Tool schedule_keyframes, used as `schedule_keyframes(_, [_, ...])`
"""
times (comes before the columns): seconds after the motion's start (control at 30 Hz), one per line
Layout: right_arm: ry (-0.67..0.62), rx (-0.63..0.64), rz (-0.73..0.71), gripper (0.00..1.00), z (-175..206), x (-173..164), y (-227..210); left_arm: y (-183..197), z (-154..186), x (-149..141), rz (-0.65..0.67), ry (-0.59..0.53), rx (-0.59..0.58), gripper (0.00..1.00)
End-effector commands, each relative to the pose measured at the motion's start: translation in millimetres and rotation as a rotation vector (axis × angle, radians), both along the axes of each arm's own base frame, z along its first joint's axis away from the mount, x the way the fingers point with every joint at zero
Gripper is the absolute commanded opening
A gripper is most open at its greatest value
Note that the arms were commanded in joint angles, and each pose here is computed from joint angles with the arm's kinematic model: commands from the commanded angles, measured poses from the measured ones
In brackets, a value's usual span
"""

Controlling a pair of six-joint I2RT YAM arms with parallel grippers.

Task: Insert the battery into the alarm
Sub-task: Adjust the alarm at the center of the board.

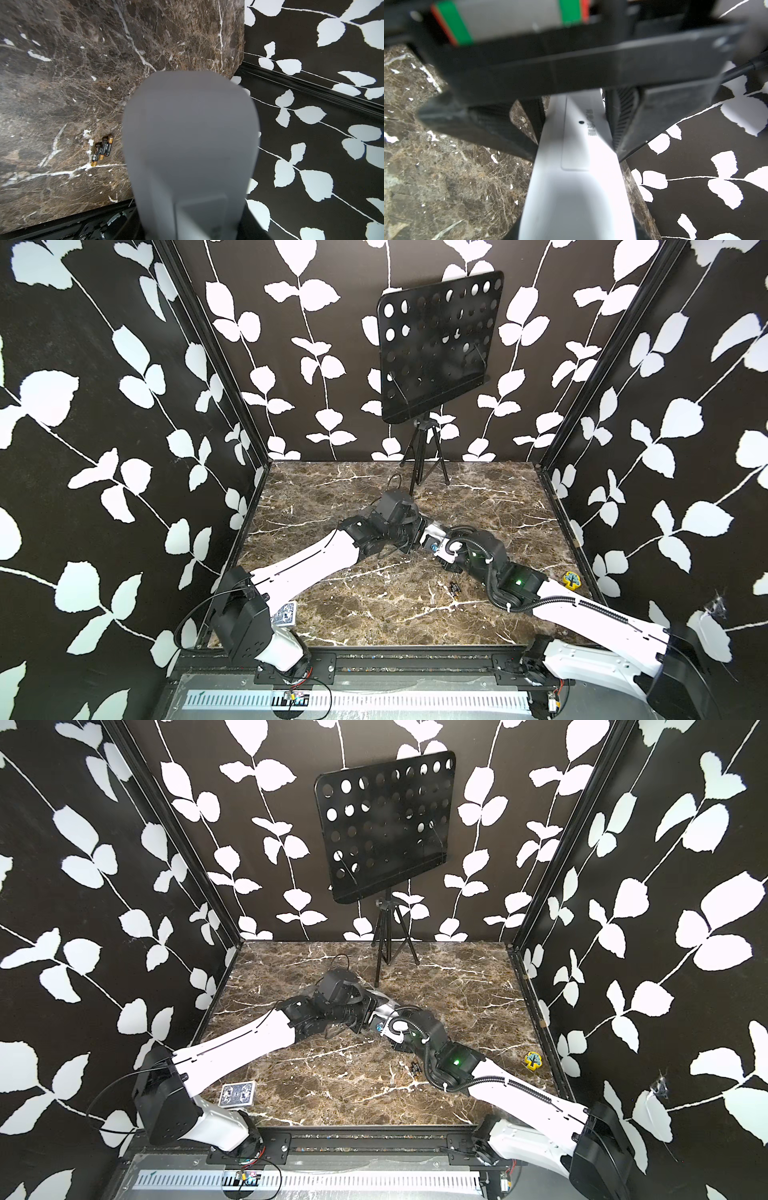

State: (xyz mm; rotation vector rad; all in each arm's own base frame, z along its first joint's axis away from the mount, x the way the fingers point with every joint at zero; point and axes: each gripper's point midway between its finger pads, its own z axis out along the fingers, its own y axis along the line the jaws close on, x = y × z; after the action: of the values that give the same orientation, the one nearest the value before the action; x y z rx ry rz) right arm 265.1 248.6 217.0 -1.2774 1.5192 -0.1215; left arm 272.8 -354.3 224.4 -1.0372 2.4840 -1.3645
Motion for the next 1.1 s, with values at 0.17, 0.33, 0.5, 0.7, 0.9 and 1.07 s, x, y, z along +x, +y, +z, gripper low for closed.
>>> schedule_keyframes(0.17, [0.341, 0.348, -0.039, 0.93, 26, -37, 1, 9, -11, 20, -0.213, -0.235, 0.07, 0.01])
schedule_keyframes(0.33, [0.655, 0.716, -0.183, 1.0, 36, -25, -13, 10, -19, 17, -0.435, -0.435, 0.103, 0.0])
schedule_keyframes(0.5, [1.075, 1.12, -0.238, 0.83, 42, 20, -17, 1, -5, 11, -0.51, -0.57, 0.003, 0.0])
schedule_keyframes(0.7, [1.255, 1.251, -0.182, 0.72, 49, 46, 3, -10, 18, 7, -0.54, -0.662, -0.112, 0.0])
schedule_keyframes(0.9, [1.24, 1.276, -0.222, 0.62, 45, 51, -5, -6, 28, 1, -0.524, -0.684, -0.142, 0.0])
schedule_keyframes(1.07, [1.246, 1.341, -0.196, 0.58, 50, 51, -9, 6, 32, 11, -0.464, -0.693, -0.171, 0.0])
